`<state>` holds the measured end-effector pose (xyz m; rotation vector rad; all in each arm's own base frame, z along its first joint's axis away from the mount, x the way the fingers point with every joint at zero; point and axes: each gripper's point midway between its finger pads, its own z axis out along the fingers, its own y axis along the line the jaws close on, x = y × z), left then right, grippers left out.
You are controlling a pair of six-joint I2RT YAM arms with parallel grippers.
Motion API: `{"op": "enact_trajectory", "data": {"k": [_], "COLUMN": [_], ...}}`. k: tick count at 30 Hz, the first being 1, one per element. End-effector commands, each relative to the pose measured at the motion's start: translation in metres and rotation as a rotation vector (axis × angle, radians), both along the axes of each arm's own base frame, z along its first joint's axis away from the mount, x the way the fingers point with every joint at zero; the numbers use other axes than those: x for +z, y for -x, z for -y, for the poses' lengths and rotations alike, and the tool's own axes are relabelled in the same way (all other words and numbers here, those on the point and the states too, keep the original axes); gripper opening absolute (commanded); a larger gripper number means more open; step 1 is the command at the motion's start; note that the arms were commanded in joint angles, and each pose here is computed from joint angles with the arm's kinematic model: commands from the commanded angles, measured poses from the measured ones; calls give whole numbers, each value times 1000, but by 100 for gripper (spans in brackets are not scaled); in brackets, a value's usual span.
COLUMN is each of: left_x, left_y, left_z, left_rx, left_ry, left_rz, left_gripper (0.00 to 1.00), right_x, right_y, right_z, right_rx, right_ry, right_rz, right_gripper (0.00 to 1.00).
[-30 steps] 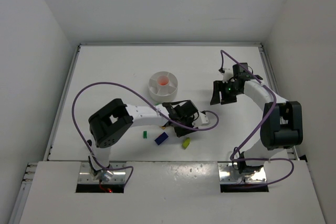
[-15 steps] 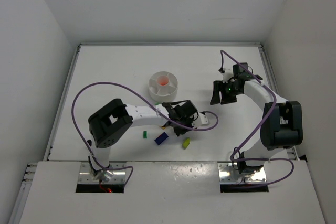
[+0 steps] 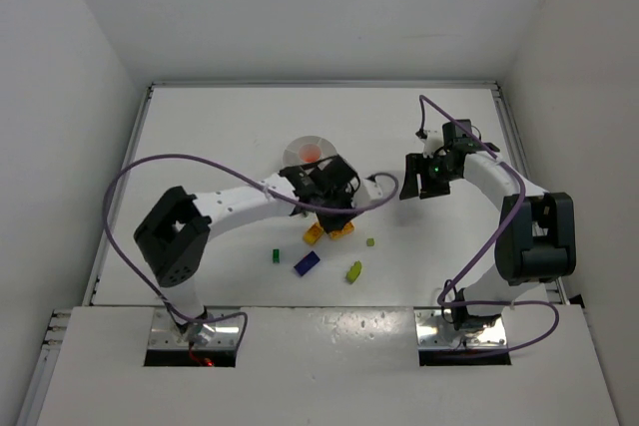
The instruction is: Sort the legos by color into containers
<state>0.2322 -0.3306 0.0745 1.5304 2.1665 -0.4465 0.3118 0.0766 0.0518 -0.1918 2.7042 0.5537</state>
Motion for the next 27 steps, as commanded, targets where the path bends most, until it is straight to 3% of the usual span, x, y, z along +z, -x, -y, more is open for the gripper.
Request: {"op": "enact_trajectory", "data": {"k": [1, 7, 13, 20, 27], "left_x": [83, 144, 148, 127, 106], "left_y": [-38, -122, -191, -214, -209], "left_z": [10, -22, -49, -70, -74], "left_rx": [84, 283, 466, 528, 522], "left_ry": [187, 284, 302, 293, 265], "left_rz": [94, 215, 228, 181, 139], "left_gripper": [4, 0, 0, 0, 0], "right_x": [8, 8, 5, 5, 2], "right_y": [-8, -10, -7, -7, -6], "right_z": [-4, -7, -7, -8, -9], "right_rx": [12, 29, 29, 40, 43], "right_ry": [-29, -26, -25, -31, -39], "right_rz": [40, 44, 25, 29, 9], "right_gripper": [62, 62, 62, 62, 62]}}
